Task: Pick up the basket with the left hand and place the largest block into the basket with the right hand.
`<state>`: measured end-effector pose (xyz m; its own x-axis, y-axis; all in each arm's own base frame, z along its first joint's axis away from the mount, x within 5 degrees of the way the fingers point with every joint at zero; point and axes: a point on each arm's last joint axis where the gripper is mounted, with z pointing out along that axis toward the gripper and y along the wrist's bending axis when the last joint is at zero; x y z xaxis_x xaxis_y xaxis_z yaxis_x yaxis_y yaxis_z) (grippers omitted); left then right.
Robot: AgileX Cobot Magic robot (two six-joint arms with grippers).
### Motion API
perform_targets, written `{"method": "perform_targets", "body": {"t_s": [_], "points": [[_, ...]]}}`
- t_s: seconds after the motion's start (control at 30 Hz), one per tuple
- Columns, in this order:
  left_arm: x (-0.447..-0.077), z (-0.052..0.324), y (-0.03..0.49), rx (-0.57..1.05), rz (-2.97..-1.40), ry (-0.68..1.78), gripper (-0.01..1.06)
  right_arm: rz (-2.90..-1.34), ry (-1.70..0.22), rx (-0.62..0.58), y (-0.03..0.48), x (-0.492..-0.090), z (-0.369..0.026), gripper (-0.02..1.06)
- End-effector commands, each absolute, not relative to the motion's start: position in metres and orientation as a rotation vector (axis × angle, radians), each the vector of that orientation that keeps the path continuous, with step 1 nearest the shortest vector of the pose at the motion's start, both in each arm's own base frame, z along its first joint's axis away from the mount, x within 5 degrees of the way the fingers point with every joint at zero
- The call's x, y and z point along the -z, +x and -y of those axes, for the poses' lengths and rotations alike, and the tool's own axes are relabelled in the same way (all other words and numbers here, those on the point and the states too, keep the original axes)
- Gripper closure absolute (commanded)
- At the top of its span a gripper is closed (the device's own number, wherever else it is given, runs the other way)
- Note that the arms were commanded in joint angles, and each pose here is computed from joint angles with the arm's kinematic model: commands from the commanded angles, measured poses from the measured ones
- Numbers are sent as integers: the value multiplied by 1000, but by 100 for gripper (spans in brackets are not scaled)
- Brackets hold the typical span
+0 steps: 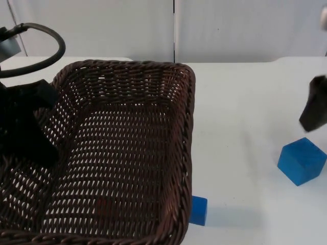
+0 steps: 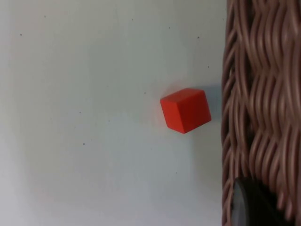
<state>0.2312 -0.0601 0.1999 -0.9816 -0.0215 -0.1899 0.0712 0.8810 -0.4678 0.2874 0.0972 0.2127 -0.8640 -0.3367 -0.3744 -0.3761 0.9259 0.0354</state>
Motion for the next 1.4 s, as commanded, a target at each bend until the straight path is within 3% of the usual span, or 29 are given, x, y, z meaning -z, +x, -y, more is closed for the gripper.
{"method": "perform_targets", "body": {"t_s": [0.0,0.5,1.1,1.17,1.23,1.27,1.37], "points": [[-204,61,230,741,-2850,37,105,-2702,-563,-119,295,-201,-100,-1],[-204,61,230,739,-2850,39,105,-2628,-546,-96,328,-145,-108,-1],[-204,61,230,736,-2847,38,105,-2670,-521,-100,334,-107,-110,1],[-204,61,230,736,-2847,38,105,-2672,-520,-101,334,-107,-110,6],[-204,61,230,736,-2847,38,105,-2680,-493,-107,334,-107,-110,17],[-204,61,230,736,-2847,38,105,-2680,-493,-107,334,-107,-110,17],[-204,61,230,736,-2847,38,105,-2696,-473,-111,333,-106,-110,35]]}}
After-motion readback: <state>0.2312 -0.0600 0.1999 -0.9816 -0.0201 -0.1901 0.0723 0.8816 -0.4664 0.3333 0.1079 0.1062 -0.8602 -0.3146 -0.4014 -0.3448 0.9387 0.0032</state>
